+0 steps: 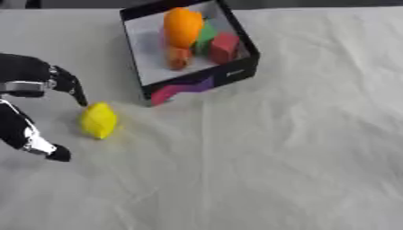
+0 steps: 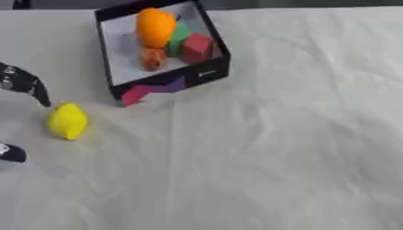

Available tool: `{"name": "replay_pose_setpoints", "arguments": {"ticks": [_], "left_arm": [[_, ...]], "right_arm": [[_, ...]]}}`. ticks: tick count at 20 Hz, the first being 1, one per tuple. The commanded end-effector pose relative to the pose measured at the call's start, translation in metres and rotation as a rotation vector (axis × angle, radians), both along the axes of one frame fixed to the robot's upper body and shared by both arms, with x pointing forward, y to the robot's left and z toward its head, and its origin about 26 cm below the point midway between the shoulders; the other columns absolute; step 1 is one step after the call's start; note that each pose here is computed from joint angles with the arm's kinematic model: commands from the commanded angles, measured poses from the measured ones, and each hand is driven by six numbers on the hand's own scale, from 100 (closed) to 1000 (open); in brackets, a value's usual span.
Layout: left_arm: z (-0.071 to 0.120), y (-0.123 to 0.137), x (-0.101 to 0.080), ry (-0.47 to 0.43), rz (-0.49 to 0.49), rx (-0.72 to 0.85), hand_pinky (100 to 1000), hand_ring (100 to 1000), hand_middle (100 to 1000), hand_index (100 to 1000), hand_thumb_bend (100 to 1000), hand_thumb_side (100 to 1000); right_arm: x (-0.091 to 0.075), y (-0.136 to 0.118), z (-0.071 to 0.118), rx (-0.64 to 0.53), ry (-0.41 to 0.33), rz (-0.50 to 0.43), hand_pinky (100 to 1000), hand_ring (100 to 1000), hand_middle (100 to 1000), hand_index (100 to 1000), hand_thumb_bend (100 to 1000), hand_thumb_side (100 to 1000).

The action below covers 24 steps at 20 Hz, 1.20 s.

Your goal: Pick up objects on the table and place them in the box.

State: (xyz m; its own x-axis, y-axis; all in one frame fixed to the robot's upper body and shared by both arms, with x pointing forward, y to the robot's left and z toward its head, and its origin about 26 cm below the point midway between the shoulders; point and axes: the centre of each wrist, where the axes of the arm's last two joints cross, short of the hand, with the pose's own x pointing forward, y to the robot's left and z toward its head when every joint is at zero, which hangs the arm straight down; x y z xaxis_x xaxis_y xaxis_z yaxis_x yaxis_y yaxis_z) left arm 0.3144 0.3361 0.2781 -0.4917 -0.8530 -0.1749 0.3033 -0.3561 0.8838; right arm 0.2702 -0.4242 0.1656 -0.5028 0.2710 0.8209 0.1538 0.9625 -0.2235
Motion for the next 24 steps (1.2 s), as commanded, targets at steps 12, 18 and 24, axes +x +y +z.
{"name": "replay_pose_setpoints", "arguments": {"ticks": [12, 18, 24], "left_arm": [[-0.023, 0.011, 0.043, 0.026, 0.097, -0.021, 817, 776, 697, 769, 464, 297], [-0.027, 0.002, 0.053, 0.059, 0.073, -0.071, 821, 764, 699, 770, 437, 397], [-0.029, -0.008, 0.064, 0.035, 0.065, -0.079, 793, 735, 663, 704, 387, 267]], "right_arm": [[-0.001, -0.001, 0.013, -0.034, -0.022, -0.009, 821, 775, 639, 903, 100, 685], [0.0, -0.001, 0.013, -0.036, -0.018, -0.008, 821, 775, 639, 903, 100, 687], [0.0, 0.0, 0.013, -0.036, -0.013, -0.007, 821, 775, 639, 904, 100, 689]]}}
